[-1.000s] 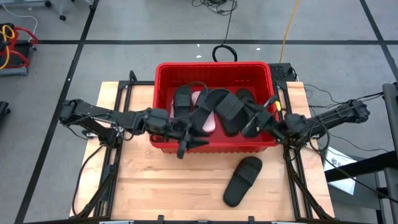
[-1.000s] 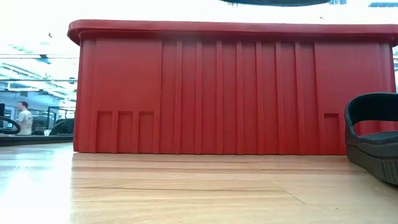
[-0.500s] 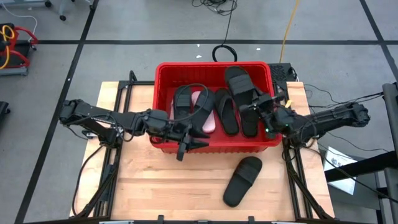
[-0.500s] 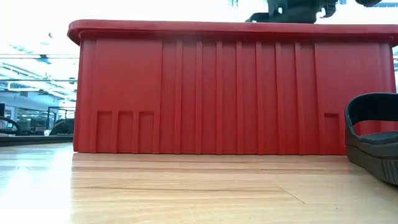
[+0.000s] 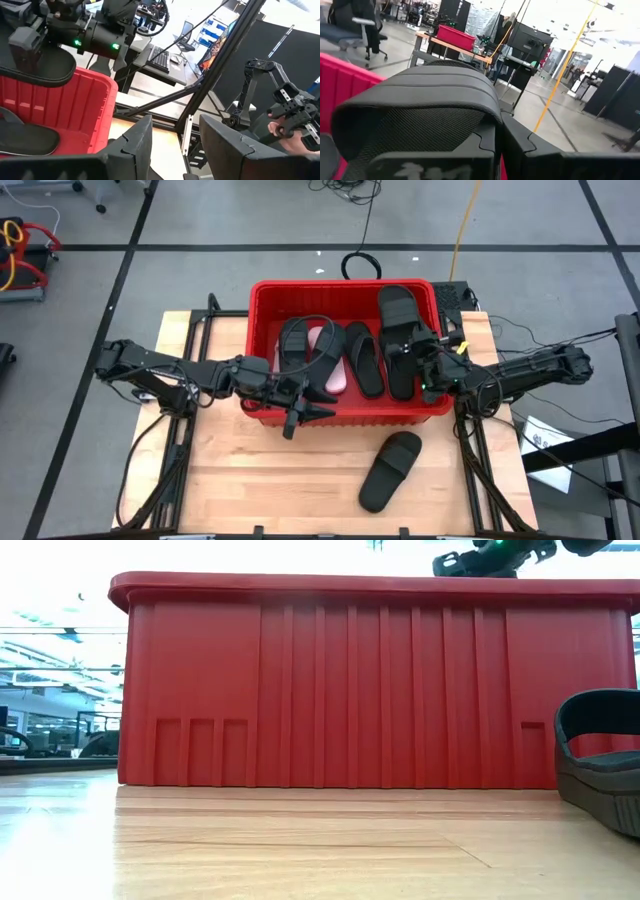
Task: Pick and place slides into bin
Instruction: Put the black slipper into the red bin
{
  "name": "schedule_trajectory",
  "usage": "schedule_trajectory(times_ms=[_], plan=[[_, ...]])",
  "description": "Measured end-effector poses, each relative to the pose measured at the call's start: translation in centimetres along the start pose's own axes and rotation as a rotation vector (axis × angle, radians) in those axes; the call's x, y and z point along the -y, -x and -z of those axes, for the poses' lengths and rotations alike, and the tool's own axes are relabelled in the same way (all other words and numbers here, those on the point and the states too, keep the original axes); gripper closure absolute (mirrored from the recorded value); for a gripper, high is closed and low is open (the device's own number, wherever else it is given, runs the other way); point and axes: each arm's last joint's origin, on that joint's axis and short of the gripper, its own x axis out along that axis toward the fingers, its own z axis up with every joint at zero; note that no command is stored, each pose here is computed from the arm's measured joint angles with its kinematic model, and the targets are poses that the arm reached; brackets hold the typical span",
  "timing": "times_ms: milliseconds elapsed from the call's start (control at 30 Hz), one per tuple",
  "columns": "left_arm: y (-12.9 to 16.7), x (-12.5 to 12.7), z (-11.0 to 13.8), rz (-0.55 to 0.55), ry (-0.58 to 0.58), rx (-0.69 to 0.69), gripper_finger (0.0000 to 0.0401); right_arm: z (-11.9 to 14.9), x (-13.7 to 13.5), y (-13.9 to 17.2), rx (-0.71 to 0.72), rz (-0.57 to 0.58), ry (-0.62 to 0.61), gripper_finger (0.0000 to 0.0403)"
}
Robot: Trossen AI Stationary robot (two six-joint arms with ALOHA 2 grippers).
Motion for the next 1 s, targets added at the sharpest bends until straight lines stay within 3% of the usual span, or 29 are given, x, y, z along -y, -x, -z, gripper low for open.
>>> schedule_trajectory(times_ms=[67, 333, 867, 1000], plan=[[0.0, 0.0, 0.0, 0.000, 0.000, 0.000, 0.0242, 0.2, -0.3, -0.2, -0.004, 0.010, -0.012, 0.0403], [0.0, 0.0, 0.0, 0.000, -0.002, 0.000, 0.0242, 1.8, -2.1, -1.1, -0.018, 0.043, 0.129, 0.0402], [0.0, 0.0, 0.0, 0.000, -0.002, 0.001, 0.0242, 5.5, -4.6, -1.5, -0.039, 0.050, 0.617, 0.0400], [0.0, 0.0, 0.0, 0.000, -0.002, 0.001, 0.0242, 6.3, -5.0, -1.5, -0.040, 0.048, 0.679, 0.0400]])
